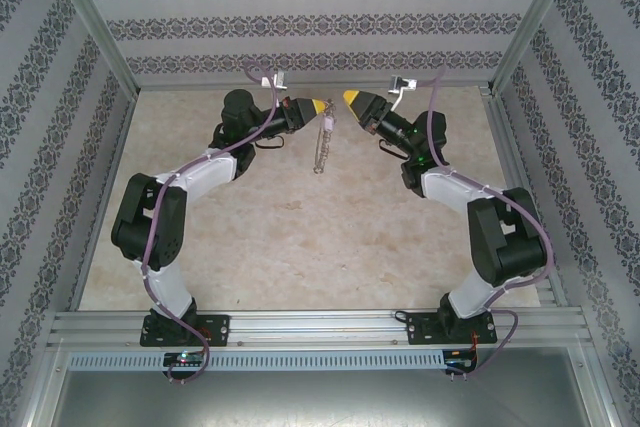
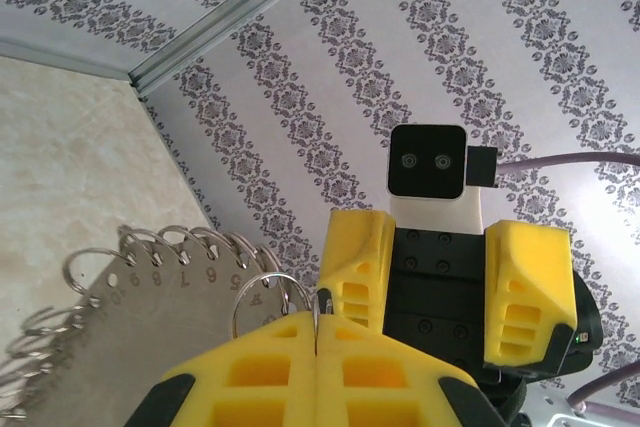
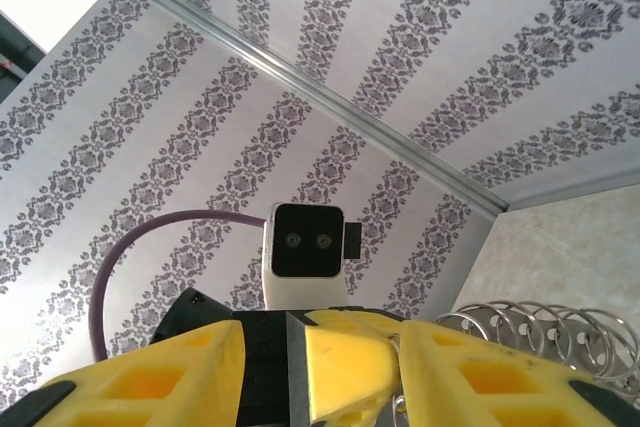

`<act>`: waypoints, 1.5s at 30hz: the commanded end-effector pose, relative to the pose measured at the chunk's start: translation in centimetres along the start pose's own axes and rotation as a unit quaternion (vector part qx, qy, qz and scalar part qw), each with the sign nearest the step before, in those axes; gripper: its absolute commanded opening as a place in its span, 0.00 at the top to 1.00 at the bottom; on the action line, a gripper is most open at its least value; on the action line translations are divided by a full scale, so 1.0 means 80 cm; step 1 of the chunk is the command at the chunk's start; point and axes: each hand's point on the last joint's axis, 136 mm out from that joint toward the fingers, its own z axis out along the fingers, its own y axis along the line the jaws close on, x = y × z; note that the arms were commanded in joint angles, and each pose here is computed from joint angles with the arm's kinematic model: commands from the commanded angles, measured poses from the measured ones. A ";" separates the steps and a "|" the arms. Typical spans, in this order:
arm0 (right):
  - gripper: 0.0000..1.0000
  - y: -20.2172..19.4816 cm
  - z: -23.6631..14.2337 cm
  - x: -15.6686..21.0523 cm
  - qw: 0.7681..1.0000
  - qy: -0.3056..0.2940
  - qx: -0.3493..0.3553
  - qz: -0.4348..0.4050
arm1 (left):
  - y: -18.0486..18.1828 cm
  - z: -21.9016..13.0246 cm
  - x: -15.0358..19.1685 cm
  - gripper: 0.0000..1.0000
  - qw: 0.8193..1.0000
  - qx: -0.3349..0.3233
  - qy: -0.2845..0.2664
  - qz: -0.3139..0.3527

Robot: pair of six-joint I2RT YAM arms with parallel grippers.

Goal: Put the keys on the keyring

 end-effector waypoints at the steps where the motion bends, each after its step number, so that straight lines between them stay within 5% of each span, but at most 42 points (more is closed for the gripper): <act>1: 0.57 0.023 0.014 -0.003 0.999 -0.009 -0.036 -0.014 | -0.059 -0.011 -0.026 1.00 0.997 0.046 -0.036 0.047; 45: 0.77 0.006 0.034 0.043 0.997 0.070 -0.020 -0.032 | -0.048 -0.004 -0.013 1.00 0.998 0.040 0.004 0.044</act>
